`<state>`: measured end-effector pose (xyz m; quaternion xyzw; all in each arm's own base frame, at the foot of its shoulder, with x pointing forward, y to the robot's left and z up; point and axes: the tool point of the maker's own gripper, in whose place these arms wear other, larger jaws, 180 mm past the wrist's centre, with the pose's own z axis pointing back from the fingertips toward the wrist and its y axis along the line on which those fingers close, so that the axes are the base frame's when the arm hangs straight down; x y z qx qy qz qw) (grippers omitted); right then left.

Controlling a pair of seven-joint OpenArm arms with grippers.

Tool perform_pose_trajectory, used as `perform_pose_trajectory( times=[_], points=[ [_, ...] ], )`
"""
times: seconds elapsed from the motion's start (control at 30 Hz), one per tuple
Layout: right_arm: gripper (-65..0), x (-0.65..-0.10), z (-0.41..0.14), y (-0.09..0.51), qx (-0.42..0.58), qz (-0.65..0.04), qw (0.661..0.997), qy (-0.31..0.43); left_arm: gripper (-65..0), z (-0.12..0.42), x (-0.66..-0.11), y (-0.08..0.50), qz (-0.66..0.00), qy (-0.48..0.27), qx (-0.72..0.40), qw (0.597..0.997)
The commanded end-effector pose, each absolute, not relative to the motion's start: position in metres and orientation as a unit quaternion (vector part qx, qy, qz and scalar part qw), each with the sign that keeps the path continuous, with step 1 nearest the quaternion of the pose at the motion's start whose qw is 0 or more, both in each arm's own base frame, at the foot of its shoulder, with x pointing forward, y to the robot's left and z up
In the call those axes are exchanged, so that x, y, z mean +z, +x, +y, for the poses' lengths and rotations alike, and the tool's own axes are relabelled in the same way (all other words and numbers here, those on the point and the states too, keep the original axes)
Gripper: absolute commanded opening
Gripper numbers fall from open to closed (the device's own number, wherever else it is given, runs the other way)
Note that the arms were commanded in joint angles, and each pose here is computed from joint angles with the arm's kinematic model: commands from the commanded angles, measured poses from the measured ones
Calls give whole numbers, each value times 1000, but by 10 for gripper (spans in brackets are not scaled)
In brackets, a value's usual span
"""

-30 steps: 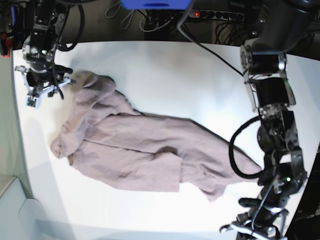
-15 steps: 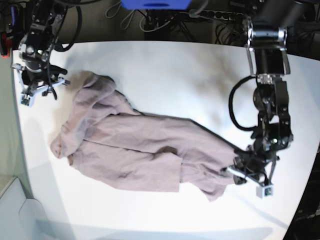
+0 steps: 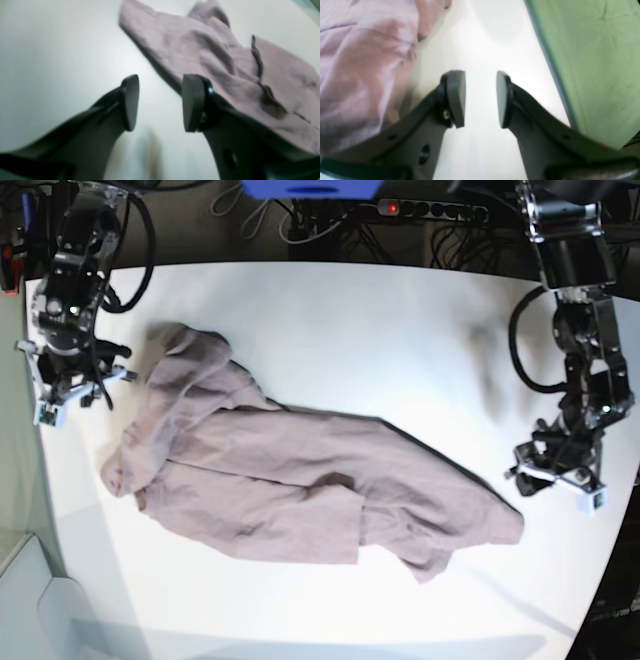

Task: Layout the t-shirt on the table in an organized manner, then fold the t-shirt properly
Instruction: 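Release the shirt and raise both grippers clear of the fabric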

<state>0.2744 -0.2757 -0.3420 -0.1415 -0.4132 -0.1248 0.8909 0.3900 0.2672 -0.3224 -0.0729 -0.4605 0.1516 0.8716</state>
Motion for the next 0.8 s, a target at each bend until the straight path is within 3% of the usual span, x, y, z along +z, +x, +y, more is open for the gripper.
perform_pose_trajectory(
  times=[0.0,0.33,0.77],
  points=[
    [-435,-328,-274,288,-115,-441,879,-142,-373,272,-310,394,-478,-75,154,862],
    [-439,-335,-209,334,-50,-450,888,-81,-374,275,-334,371,-452,-71,165,874],
    [-440,-393,-229,353,-60,-373,922,-86,-374,263,-342,367,-446,-84,171,875]
  ],
)
